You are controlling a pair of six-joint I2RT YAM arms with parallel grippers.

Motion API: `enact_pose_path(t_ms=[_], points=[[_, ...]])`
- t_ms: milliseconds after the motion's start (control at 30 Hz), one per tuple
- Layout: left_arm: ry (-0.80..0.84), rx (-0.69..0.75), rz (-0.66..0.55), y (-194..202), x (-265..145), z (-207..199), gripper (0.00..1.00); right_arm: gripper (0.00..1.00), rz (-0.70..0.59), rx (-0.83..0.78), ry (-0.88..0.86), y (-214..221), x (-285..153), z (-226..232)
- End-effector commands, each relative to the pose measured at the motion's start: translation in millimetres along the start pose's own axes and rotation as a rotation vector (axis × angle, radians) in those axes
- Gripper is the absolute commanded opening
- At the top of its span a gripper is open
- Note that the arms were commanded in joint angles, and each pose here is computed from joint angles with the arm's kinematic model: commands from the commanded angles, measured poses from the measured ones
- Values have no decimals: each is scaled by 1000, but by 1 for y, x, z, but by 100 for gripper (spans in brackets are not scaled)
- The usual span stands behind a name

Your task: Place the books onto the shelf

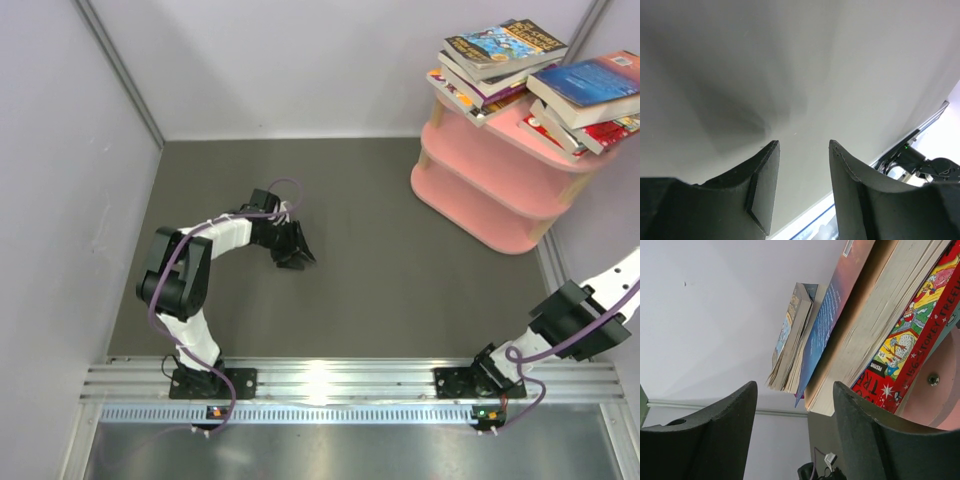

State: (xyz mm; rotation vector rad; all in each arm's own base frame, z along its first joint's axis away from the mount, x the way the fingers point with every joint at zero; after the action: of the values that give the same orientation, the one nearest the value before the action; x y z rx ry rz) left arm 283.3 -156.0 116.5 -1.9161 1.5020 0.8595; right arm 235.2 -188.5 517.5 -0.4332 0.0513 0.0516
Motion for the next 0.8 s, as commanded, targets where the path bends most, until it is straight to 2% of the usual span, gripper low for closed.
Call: enact_pose_path(t_ms=[0,167,200,267,300,333,367,400,433,467,500,600,633,767], points=[[17,62,-38,-12,-6,-14,49,62,-236,-161,55,-23,-22,18],[21,92,-41,-15,-8,-23,49,63,-223,-226,55,-7,-18,33],[25,101,-45,-15,-10,-26,49,63,-221,-279,71,0,-18,35],[28,108,-52,-16,-13,-31,49,64,-193,-352,70,26,-10,52],[32,120,-67,-17,-17,-35,49,65,-121,-428,17,50,2,64],[34,124,-78,-18,-21,-37,49,66,-107,-481,-28,70,-3,79],[35,137,-96,-20,-25,-42,49,69,-98,-505,-40,83,7,75],[40,156,-116,-21,-32,-46,49,70,-65,-528,-82,101,11,77],[43,163,-123,-21,-35,-49,49,72,-14,-561,-220,138,-4,98],[46,169,-130,-22,-38,-52,50,77,29,-540,-221,158,12,75],[59,183,-132,-21,-43,-56,50,80,88,-550,-317,191,-5,85],[64,206,-144,-18,-54,-61,50,94,220,-548,-229,245,1,36],[58,213,-153,-16,-56,-61,50,98,332,-559,-248,277,-8,23],[18,245,-213,-6,-72,-58,51,100,450,-596,-195,318,-29,-11]])
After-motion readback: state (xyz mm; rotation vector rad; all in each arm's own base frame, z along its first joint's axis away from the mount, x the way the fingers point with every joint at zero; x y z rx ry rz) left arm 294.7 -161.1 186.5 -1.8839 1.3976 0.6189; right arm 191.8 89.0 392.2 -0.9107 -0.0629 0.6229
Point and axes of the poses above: each gripper's point midway between its finger pads, its own x axis out along the fingers, its own z axis along the line the jaws close on, y = z × x, the point moved 10 cm from there along -x, back along the fingers, and after that the axes turned 3 degrees about -x, right-handed, at the moved point
